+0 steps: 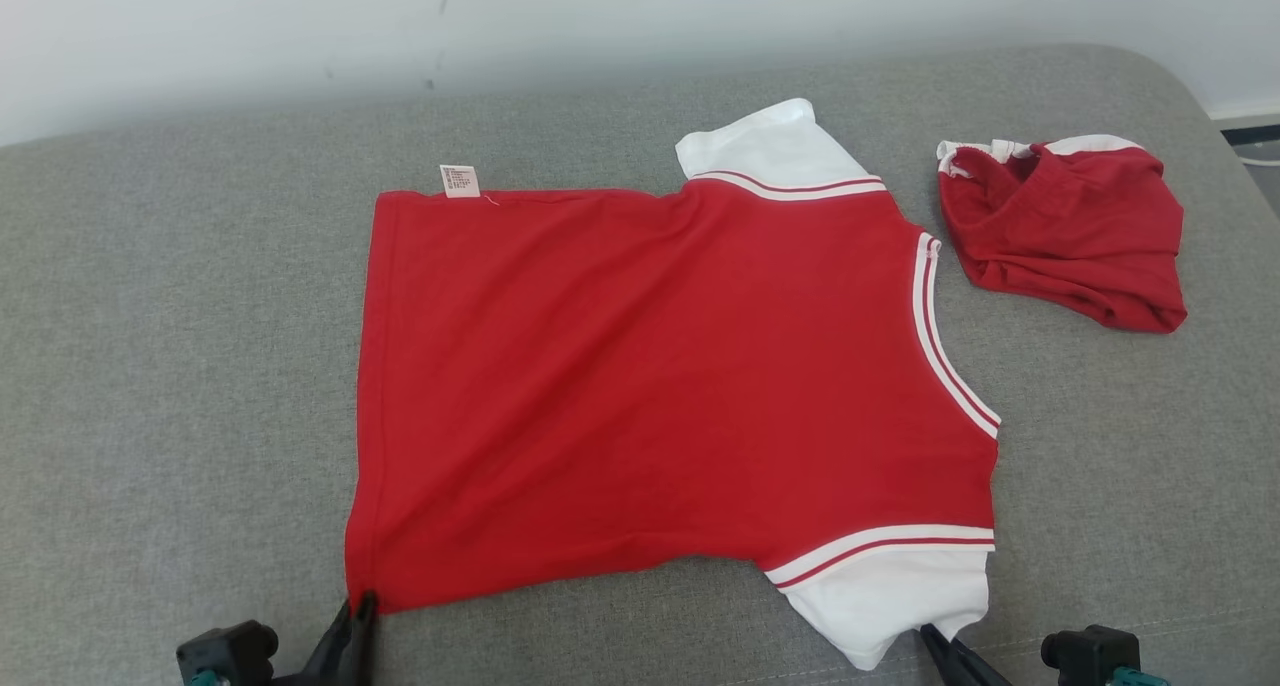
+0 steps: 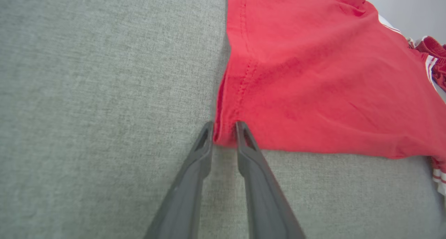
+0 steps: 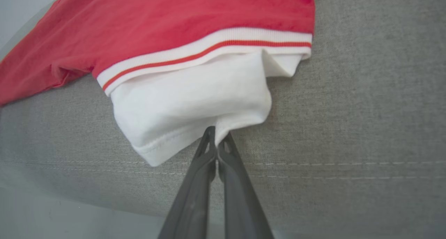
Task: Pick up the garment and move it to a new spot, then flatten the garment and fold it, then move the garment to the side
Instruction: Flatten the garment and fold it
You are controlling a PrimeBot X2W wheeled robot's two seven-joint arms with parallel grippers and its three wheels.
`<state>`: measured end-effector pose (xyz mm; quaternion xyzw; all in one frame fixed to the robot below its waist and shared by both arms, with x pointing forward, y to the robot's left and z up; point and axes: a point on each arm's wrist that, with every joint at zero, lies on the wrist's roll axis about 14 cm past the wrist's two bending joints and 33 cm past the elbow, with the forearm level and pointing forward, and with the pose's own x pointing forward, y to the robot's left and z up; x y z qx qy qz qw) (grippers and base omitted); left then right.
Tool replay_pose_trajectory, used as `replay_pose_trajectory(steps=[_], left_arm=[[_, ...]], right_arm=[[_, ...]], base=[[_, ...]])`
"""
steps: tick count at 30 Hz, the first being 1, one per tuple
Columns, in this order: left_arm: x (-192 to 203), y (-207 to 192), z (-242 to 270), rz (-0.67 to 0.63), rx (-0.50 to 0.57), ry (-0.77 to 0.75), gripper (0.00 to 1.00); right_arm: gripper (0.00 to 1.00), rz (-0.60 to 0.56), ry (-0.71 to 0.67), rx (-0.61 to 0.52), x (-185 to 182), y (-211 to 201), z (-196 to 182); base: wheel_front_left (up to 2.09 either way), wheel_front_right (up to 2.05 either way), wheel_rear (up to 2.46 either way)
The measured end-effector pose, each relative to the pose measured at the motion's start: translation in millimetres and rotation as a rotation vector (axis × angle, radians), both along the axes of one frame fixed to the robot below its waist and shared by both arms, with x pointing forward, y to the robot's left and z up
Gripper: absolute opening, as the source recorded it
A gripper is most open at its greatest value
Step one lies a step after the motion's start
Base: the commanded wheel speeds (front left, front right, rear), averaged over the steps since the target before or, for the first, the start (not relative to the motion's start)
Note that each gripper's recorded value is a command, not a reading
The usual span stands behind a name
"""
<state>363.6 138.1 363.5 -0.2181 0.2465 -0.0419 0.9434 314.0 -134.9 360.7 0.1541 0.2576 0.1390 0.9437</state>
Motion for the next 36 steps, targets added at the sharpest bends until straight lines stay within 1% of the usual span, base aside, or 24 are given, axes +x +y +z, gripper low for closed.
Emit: replay_pose_trajectory(steps=[1, 2, 8, 11, 15, 19, 22, 26, 34, 36], left_arm=[[0.8, -0.1, 0.2, 0.0, 0.0, -0.001, 0.05], [2.8, -0.8, 1.3, -0.004, -0.004, -0.006, 0.0], [3.0, 0.0, 2.0, 0.001, -0.009, -0.018, 0.0], [4.4, -0.3, 5.9, -0.002, -0.015, -0.036, 0.0], [7.6, -1.9, 14.0, -0.018, -0.021, -0.069, 0.0], [13.9, 0.7, 22.1, -0.011, -0.027, -0.103, 0.0], [17.5, -1.6, 29.2, -0.01, -0.054, -0.126, 0.0], [21.7, -1.0, 37.2, -0.012, -0.061, -0.152, 0.0], [30.2, 2.5, 53.0, -0.008, -0.085, -0.202, 0.0], [32.3, 1.1, 56.5, -0.002, -0.112, -0.205, 0.0]], right_arm=[[0.0, 0.002, -0.004, -0.001, 0.6, 0.2, 0.6], [0.0, 0.005, -0.005, -0.003, 0.2, 0.1, 0.5], [0.0, -0.003, -0.008, 0.009, 0.1, -2.4, 2.0], [0.0, 0.024, -0.018, 0.017, -3.4, 0.5, 6.5], [0.0, 0.047, -0.01, 0.06, -15.6, 7.5, 10.2], [0.0, 0.072, -0.023, 0.123, -18.0, 17.9, 22.7], [0.0, 0.083, -0.032, 0.172, -19.5, 23.7, 32.7], [0.0, 0.105, -0.03, 0.204, -24.8, 25.5, 41.0], [0.0, 0.036, -0.077, 0.299, -10.5, 6.1, 72.6], [0.0, 0.018, -0.099, 0.335, -3.9, 4.5, 83.4]], base=[[0.0, 0.0, 0.0], [0.0, 0.0, 0.0], [0.0, 0.0, 0.0], [0.0, 0.0, 0.0], [0.0, 0.0, 0.0], [0.0, 0.0, 0.0], [0.0, 0.0, 0.0], [0.0, 0.0, 0.0], [0.0, 0.0, 0.0], [0.0, 0.0, 0.0]])
